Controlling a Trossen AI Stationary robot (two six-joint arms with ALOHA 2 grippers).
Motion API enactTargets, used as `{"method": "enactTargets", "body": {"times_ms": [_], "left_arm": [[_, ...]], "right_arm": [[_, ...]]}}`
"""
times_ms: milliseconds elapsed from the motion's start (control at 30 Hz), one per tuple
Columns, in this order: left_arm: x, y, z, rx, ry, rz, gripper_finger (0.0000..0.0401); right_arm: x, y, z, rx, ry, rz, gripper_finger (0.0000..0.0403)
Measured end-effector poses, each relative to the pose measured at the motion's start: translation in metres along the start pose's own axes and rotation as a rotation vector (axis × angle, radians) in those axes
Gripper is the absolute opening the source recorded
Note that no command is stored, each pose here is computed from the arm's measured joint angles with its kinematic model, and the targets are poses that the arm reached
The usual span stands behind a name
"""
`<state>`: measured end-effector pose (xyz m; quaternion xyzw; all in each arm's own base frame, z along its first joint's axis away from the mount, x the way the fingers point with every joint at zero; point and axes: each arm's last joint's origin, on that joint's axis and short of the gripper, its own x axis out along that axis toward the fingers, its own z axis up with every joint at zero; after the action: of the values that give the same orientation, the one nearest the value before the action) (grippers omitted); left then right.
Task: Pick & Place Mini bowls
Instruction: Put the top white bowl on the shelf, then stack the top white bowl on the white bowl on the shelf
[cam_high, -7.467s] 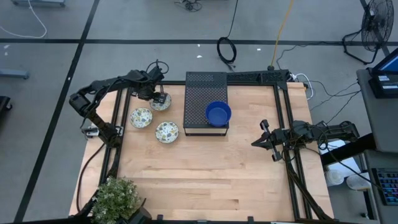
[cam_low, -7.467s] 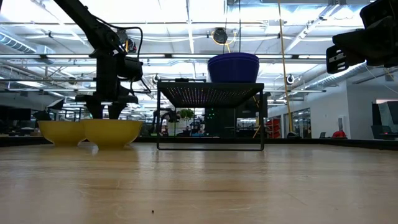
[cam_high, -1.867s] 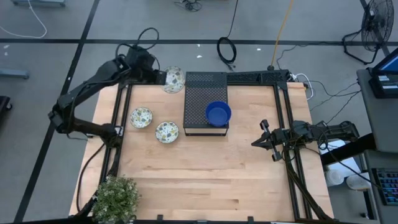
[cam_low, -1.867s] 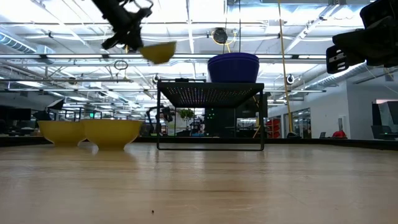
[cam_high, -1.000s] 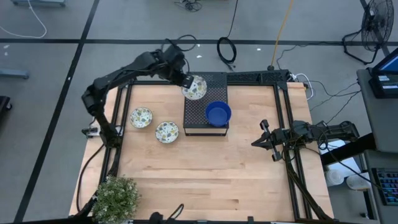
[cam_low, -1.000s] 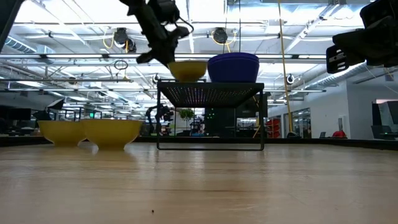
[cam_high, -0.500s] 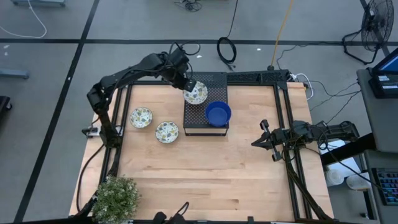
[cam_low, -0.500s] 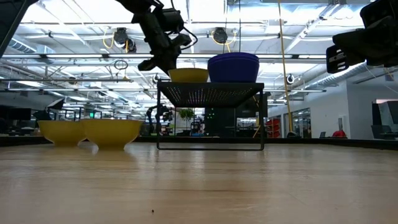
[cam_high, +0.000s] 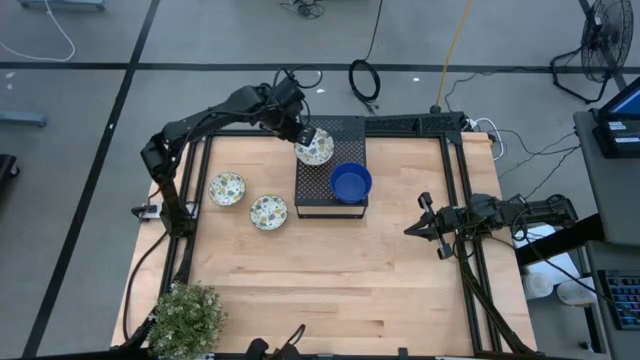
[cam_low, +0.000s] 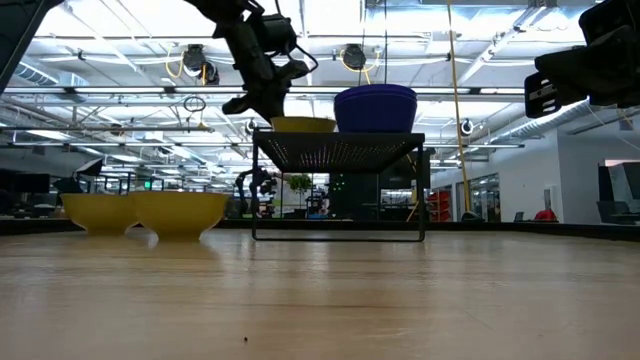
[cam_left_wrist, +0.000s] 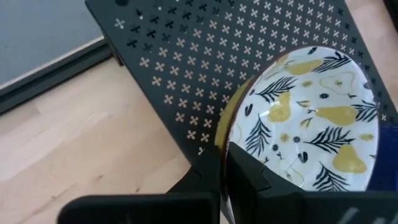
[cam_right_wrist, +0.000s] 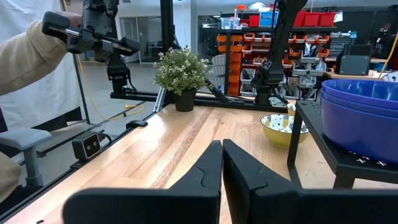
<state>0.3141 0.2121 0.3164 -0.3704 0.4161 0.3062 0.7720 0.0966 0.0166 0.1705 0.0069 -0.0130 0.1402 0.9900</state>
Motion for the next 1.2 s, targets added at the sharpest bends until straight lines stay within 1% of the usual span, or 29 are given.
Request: {"method": "enactTargets", "body": {"times_ms": [67,267,500,767,1200], "left_arm": [[0.000,-0.001,0.000,0.003,-0.004,0.003,0.0022],[0.000,-0.002,0.000,0.020,-0.014,0.023,0.0081],[0.000,-0.005,-0.002,0.069,-0.025,0.038,0.0116],[0.000,-0.005,0.000,0.120,-0.035,0.034,0.0132],[-0.027,0.000,-0.001,0.105,-0.088,0.021,0.0134]], "right_arm": [[0.000,0.000,0.000,0.000,0.000,0.000,0.0000],[0.000,0.000,0.000,0.000,0.000,0.000,0.0000],[0.000,0.000,0.000,0.000,0.000,0.000,0.0000],[0.000,0.000,0.000,0.000,0.000,0.000,0.0000],[0.000,0.000,0.000,0.000,0.000,0.000,0.0000]]}}
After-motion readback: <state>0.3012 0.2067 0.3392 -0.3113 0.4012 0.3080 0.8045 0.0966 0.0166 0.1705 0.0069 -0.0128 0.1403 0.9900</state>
